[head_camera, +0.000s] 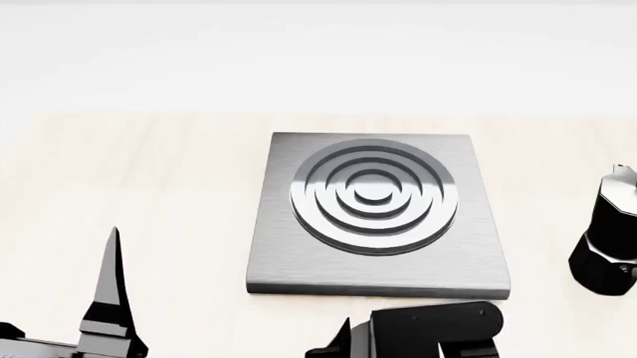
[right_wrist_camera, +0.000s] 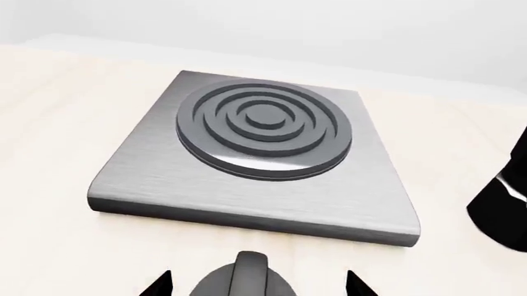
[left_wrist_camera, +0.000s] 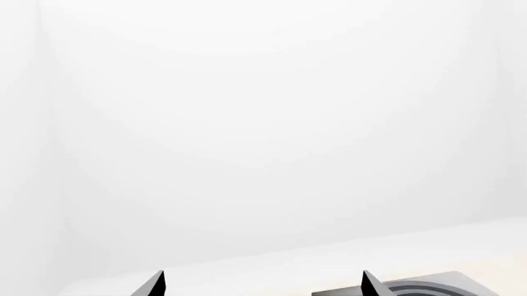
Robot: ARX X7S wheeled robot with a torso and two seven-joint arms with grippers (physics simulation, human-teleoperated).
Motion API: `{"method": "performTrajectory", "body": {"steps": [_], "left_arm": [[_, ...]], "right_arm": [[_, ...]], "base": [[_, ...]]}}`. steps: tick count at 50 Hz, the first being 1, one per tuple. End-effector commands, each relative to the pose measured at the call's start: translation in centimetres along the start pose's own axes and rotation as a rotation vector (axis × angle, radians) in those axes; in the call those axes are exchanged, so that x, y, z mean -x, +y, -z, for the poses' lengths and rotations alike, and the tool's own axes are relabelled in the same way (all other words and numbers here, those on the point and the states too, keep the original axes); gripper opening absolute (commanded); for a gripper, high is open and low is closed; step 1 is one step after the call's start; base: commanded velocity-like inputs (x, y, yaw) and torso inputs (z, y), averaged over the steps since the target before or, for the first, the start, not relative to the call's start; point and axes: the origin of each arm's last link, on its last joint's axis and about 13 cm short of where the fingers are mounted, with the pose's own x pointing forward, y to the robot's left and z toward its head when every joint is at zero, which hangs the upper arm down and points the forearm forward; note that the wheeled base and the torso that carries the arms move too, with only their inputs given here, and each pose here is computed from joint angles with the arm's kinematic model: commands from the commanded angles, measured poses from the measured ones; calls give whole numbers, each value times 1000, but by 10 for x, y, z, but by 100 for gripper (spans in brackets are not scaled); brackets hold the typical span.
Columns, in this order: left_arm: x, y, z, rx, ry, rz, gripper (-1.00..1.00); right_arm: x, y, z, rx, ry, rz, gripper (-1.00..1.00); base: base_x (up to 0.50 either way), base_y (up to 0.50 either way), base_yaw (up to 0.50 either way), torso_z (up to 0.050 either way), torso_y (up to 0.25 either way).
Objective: Turn on the stove.
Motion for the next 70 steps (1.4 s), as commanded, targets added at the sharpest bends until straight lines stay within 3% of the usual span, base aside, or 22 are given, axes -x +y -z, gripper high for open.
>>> {"method": "performTrajectory", "body": {"steps": [1, 70], "left_arm": [[0, 0, 0, 0, 0, -1, 100], [0, 0, 0, -10, 1, -4, 100]], "right_arm": [[-2, 0, 3, -7, 31, -9, 100], [-24, 1, 35, -22, 159, -6, 100]], "base": [[0, 0, 0, 0, 0], [0, 0, 0, 0, 0]]}}
